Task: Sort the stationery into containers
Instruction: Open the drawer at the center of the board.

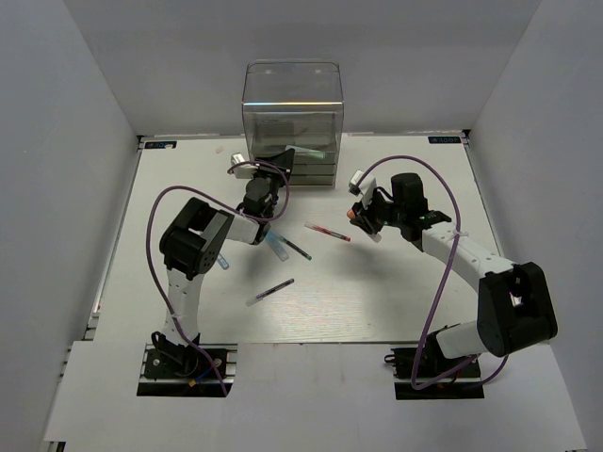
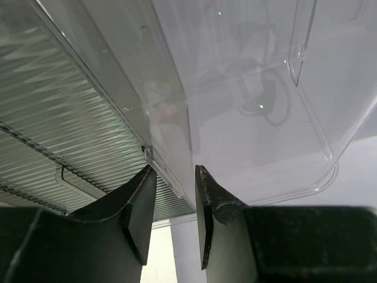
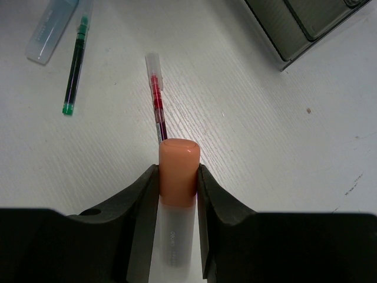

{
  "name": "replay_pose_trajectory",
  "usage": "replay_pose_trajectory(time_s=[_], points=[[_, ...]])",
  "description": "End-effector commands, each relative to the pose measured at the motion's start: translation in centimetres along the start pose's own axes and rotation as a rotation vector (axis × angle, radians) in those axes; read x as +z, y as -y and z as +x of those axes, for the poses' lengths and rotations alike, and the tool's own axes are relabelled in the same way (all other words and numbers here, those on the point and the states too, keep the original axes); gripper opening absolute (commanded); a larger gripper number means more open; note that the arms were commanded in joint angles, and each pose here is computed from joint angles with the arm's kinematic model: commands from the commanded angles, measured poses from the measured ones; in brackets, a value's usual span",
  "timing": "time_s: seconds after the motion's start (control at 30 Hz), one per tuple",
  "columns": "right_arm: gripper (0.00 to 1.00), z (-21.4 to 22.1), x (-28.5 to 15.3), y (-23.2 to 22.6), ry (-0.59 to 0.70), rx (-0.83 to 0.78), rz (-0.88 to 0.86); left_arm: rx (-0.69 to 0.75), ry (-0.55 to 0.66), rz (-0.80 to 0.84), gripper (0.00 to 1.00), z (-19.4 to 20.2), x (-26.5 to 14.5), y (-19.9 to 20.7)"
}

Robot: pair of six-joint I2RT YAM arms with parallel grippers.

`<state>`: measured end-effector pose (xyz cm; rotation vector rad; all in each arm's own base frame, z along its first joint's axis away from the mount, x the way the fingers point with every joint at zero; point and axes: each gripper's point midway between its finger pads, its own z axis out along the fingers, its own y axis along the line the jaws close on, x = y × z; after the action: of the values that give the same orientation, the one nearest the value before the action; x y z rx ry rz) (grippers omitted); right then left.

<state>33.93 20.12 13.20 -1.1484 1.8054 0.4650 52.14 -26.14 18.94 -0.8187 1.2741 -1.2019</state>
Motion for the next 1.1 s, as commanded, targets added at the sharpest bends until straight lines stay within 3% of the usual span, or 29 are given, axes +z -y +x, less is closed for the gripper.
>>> replay_pose_trajectory(time_s=[0.0,0.33,0.47,1.07], points=[[0.0,-2.3,0.1,1.0,0.06,-0.043,0.025,-0.129,0.115,0.324,0.42,-4.9,-1.0,13.2],[0.0,-2.3,0.1,1.0,0.059,-0.042,0.024,-0.162,0.105,0.338,0.42,-4.9,-1.0,13.7],[0.0,-2.4,0.0,0.9,0.063,-0.045,0.023,-0.176,0.094,0.317,0.49,-4.5,-0.6,13.1],[0.0,-2.3,0.1,1.1,0.061,-0.046,0.03,-0.139,-0.009,0.049,0.48,-2.2,0.3,8.5]])
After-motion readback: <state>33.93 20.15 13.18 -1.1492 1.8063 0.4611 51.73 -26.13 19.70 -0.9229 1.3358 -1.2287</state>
